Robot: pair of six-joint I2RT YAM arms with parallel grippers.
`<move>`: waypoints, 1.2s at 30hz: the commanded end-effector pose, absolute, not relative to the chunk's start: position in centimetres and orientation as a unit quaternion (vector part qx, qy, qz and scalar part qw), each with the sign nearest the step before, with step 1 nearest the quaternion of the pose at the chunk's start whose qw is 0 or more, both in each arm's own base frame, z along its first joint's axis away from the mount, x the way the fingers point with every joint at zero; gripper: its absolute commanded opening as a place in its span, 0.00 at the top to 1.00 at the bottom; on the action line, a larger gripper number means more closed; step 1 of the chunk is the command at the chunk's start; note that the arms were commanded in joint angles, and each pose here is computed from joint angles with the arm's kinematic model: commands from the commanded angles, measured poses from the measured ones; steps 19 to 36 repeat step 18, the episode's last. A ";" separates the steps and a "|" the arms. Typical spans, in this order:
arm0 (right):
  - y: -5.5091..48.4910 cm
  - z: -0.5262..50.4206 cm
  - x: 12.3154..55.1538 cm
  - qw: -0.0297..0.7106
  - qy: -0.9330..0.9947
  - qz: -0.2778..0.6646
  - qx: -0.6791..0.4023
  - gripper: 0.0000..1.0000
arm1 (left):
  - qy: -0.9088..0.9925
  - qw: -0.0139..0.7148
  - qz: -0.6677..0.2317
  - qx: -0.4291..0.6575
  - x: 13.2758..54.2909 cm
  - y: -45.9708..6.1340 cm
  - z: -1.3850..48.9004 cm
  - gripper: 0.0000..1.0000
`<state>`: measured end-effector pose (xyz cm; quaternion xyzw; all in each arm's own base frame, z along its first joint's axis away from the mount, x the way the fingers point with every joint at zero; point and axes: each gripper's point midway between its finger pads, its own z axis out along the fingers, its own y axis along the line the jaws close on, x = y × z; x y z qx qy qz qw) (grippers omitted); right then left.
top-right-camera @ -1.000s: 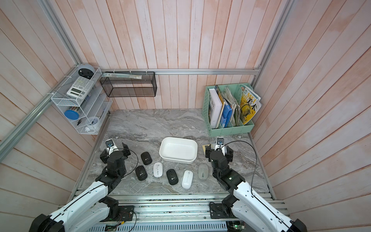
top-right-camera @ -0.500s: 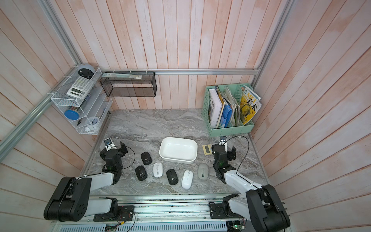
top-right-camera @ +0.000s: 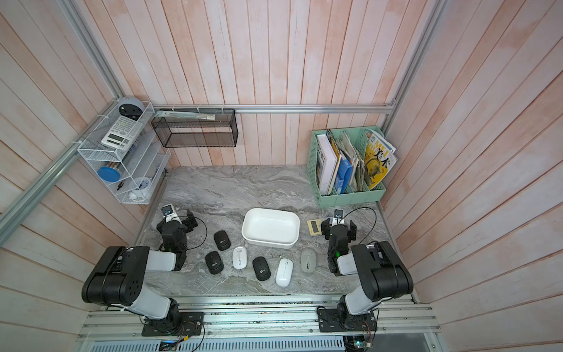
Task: Take out the mouse from the storage box
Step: Reset both arms
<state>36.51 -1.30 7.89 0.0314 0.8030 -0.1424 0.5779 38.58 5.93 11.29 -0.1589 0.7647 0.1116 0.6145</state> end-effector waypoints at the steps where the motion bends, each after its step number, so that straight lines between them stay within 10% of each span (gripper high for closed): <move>1: -0.7 9.9 38.6 0.597 0.794 -0.103 0.039 0.02 | 0.766 0.614 0.106 -0.159 38.7 5.8 11.4 0.00; 36: -2.1 9.8 38.9 0.589 0.797 -0.114 0.075 0.02 | 0.769 0.613 0.108 -0.150 39.0 5.5 11.4 0.00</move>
